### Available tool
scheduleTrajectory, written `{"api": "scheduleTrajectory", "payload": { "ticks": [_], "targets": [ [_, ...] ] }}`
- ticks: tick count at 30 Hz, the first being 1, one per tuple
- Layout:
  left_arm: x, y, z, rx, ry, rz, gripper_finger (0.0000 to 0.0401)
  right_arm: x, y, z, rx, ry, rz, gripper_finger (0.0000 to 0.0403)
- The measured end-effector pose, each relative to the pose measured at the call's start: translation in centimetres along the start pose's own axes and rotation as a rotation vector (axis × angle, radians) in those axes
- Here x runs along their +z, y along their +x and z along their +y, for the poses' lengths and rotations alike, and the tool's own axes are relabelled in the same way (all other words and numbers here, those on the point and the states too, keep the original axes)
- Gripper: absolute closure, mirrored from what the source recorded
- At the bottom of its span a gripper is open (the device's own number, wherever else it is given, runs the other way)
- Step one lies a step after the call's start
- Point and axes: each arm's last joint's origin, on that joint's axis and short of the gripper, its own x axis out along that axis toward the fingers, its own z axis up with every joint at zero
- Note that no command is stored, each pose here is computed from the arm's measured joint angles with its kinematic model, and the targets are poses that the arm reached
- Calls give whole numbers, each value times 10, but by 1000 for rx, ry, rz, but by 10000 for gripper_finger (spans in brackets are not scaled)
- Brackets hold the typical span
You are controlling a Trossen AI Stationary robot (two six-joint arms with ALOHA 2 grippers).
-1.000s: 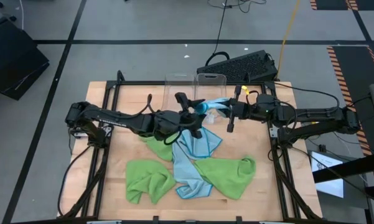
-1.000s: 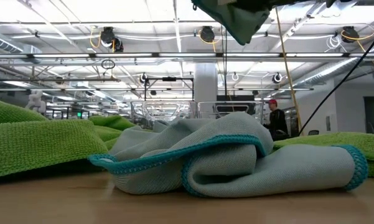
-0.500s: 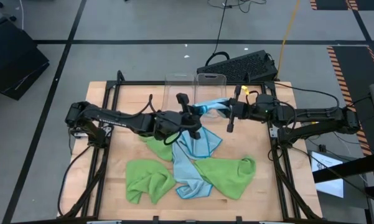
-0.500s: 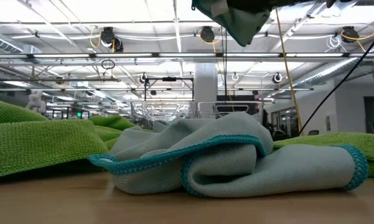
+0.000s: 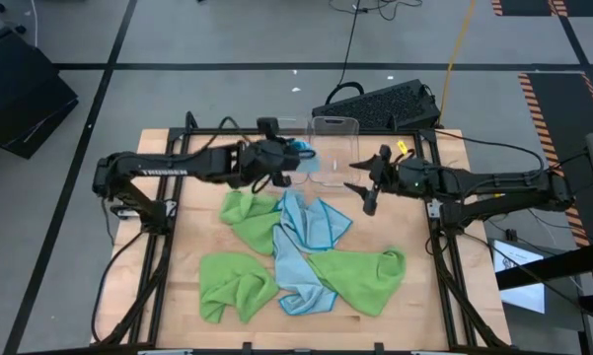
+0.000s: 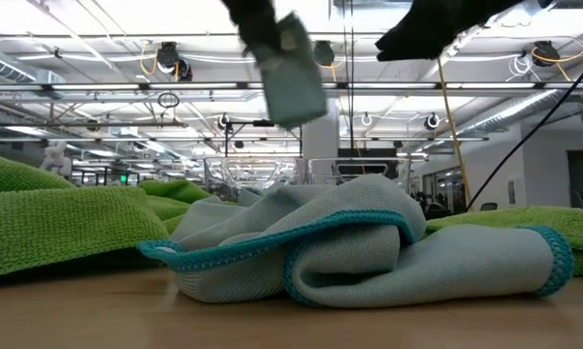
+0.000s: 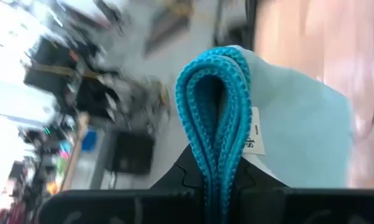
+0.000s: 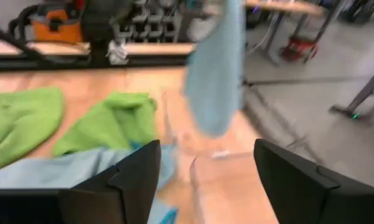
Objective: Fold microfiber towels
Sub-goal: Put the blue folded microfiber towel into the left transparent bin
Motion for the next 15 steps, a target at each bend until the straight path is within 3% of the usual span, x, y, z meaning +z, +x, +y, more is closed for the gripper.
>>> {"api": "scheduleTrajectory", "payload": {
  "ticks": [7, 15],
  "targets": [
    [-30, 33, 11, -49, 13, 170, 389, -9, -5, 22, 103, 10, 29, 146],
    [-50, 63, 25, -163, 38, 151, 389, -21, -5, 34, 155, -16, 37, 149]
  ]
}}
